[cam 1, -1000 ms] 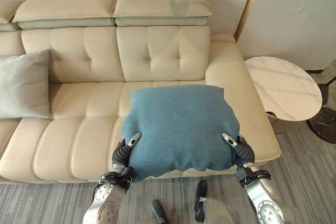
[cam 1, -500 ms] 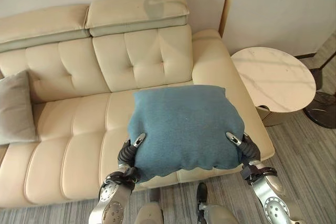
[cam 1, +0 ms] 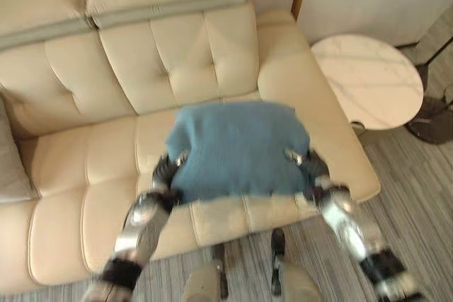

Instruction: Pick up all the scattered cushions and arrange them neatly on the sofa.

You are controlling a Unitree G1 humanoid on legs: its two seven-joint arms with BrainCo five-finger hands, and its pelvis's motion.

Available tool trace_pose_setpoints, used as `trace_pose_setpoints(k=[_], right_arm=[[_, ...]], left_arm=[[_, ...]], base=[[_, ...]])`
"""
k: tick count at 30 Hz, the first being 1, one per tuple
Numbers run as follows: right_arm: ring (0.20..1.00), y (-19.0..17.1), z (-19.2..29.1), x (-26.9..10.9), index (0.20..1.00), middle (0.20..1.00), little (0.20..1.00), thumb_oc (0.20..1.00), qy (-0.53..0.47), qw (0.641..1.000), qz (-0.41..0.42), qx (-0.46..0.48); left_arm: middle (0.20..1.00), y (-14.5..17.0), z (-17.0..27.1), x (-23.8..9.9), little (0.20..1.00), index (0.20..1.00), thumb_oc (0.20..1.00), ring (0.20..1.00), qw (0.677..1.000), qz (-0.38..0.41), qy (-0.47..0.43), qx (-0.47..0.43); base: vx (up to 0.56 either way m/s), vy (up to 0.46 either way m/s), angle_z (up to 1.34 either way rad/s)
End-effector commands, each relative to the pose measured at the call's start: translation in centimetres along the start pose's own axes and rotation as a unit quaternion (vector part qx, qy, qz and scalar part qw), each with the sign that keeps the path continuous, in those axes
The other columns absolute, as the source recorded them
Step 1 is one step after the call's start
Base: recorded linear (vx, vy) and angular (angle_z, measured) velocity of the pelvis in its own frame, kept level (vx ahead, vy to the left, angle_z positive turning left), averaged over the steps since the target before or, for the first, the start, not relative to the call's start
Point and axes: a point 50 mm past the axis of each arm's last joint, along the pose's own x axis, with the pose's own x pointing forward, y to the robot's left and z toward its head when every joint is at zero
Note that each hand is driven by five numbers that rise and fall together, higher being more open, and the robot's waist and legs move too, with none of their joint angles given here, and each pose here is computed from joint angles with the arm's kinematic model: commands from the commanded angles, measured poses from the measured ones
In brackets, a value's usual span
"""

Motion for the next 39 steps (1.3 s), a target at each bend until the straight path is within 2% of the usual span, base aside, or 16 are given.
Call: trace_pose_setpoints(k=[1,7,11,12,13,15,16,17,25,28,30,31,32,33,37,39], right_arm=[[0.200,8.9,15.3,2.1,0.200,0.200,0.200,0.200,-0.316,0.940,0.126,-0.038],[0.200,11.2,24.3,0.1,0.200,0.200,0.200,0.200,-0.489,0.861,0.125,-0.066],[0.200,12.2,26.0,1.2,0.200,0.200,0.200,0.200,-0.495,0.858,0.102,-0.089],[0.724,12.3,26.6,2.8,0.724,0.724,0.724,0.724,-0.479,0.866,0.056,-0.133],[1.000,12.1,26.5,3.8,1.000,1.000,1.000,1.000,-0.461,0.871,0.027,-0.164],[1.000,11.3,26.7,5.8,1.000,1.000,1.000,1.000,-0.424,0.879,-0.040,-0.213],[1.000,10.9,26.7,6.5,1.000,1.000,1.000,1.000,-0.408,0.877,-0.067,-0.244],[1.000,10.4,26.6,7.1,1.000,1.000,1.000,1.000,-0.392,0.871,-0.095,-0.279],[1.000,6.1,24.3,8.9,1.000,1.000,1.000,1.000,-0.304,0.803,-0.213,-0.466],[1.000,4.9,22.9,9.3,1.000,1.000,1.000,1.000,-0.270,0.811,-0.223,-0.469],[1.000,2.8,20.6,9.6,1.000,1.000,1.000,1.000,-0.208,0.842,-0.235,-0.438],[1.000,2.8,20.5,9.6,1.000,1.000,1.000,1.000,-0.207,0.842,-0.235,-0.439],[1.000,2.0,19.6,9.6,1.000,1.000,1.000,1.000,-0.189,0.857,-0.237,-0.417],[1.000,-0.1,16.8,9.4,1.000,1.000,1.000,1.000,-0.138,0.898,-0.236,-0.343],[1.000,-0.9,11.3,8.6,1.000,1.000,1.000,1.000,-0.092,0.950,-0.207,-0.214],[1.000,-1.5,4.3,6.0,1.000,1.000,1.000,1.000,-0.041,0.975,-0.162,-0.149]], left_arm=[[0.200,-7.3,19.9,0.1,0.200,0.200,0.200,0.200,0.903,-0.116,-0.407,0.075],[0.200,-7.2,28.8,-3.2,0.200,0.200,0.200,0.200,0.799,-0.018,-0.590,0.117],[0.200,-7.1,30.9,-2.8,0.200,0.200,0.200,0.200,0.782,0.046,-0.606,0.138],[0.200,-6.9,31.8,-1.6,0.200,0.200,0.200,0.200,0.779,0.101,-0.595,0.169],[0.200,-7.2,32.4,-1.1,0.200,0.200,0.200,0.200,0.776,0.121,-0.588,0.194],[0.200,-7.4,33.5,0.1,0.200,0.200,0.200,0.200,0.766,0.171,-0.570,0.242],[0.492,-7.3,33.8,0.6,0.492,0.492,0.492,0.492,0.766,0.194,-0.555,0.259],[1.000,-7.5,34.1,1.3,1.000,1.000,1.000,1.000,0.761,0.211,-0.541,0.291],[1.000,-7.6,34.4,3.8,1.000,1.000,1.000,1.000,0.641,0.290,-0.446,0.553],[1.000,-6.7,32.5,5.1,1.000,1.000,1.000,1.000,0.658,0.278,-0.399,0.575],[1.000,-4.9,29.4,6.7,1.000,1.000,1.000,1.000,0.730,0.244,-0.322,0.552],[1.000,-4.9,29.3,6.7,1.000,1.000,1.000,1.000,0.730,0.243,-0.322,0.552],[1.000,-4.7,28.4,7.0,1.000,1.000,1.000,1.000,0.762,0.225,-0.311,0.522],[1.000,-2.8,24.5,7.8,1.000,1.000,1.000,1.000,0.858,0.183,-0.263,0.400],[1.000,-0.6,18.5,7.7,1.000,1.000,1.000,1.000,0.920,0.138,-0.219,0.294],[1.000,1.6,10.2,5.5,1.000,1.000,1.000,1.000,0.960,0.103,-0.156,0.207]], base=[[-0.12,0.026,-0.06],[-0.06,0.017,0.06],[-0.03,-0.023,0.11],[0.08,-0.052,0.14],[0.07,-0.073,0.19],[0.04,-0.075,0.23],[0.01,-0.080,0.20],[0.02,-0.087,0.17],[0.01,-0.044,0.21],[0.00,0.026,0.03],[-0.01,0.055,0.02],[-0.01,0.041,0.01],[-0.01,0.060,0.00],[-0.01,0.060,-0.02],[-0.01,0.100,-0.06],[0.02,0.107,-0.11]])
